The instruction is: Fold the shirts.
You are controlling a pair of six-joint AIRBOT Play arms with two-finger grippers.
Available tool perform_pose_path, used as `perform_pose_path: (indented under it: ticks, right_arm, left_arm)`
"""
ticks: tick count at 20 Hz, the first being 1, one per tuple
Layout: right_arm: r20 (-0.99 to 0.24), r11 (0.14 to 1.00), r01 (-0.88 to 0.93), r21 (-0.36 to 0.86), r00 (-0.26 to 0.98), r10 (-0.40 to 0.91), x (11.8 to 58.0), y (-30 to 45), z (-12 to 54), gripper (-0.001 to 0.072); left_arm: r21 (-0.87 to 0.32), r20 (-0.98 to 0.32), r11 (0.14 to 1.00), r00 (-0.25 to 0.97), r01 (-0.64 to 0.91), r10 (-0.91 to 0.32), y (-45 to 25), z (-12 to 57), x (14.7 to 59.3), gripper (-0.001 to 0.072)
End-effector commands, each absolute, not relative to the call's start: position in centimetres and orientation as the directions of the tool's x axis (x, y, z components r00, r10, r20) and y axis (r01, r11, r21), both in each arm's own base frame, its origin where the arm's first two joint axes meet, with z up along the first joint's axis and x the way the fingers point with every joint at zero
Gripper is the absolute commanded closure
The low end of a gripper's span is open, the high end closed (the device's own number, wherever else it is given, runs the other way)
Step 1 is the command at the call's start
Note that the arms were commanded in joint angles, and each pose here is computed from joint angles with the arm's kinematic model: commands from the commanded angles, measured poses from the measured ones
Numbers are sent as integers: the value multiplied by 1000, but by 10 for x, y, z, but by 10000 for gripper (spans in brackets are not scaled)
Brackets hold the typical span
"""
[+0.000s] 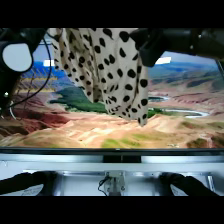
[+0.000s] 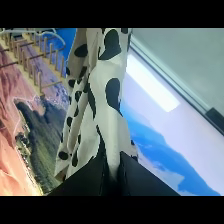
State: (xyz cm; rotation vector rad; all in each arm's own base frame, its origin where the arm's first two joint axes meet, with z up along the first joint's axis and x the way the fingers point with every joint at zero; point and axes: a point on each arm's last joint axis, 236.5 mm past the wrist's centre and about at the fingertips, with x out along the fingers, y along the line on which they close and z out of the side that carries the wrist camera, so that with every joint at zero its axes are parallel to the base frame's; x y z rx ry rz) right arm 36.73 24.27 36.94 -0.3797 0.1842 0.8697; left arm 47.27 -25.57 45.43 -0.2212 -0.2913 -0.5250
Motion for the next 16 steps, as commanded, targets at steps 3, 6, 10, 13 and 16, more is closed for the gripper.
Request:
perform_pose_path:
  ticks: [3, 6, 10, 13, 16]
  right_arm:
    - [-245, 608, -748, -265, 662, 708, 373, 242, 385, 647]
    - [-172, 645, -710, -282, 699, 694, 382, 239, 402, 647]
    - [-117, 674, -681, -287, 723, 681, 388, 236, 415, 647]
    - [-89, 698, -648, -305, 749, 656, 394, 230, 422, 647]
    - [1, 846, -465, -259, 876, 482, 426, 182, 443, 647]
  left_arm:
    - [-87, 350, 852, 816, 516, -459, -251, 469, 460, 351]
    - [-65, 316, 845, 815, 530, -487, -250, 473, 445, 351]
    - [96, 254, 853, 816, 512, -519, -250, 470, 431, 351]
    - [159, 338, 875, 807, 458, -484, -235, 497, 418, 352]
    - [154, 386, 884, 796, 442, -465, -224, 516, 406, 369]
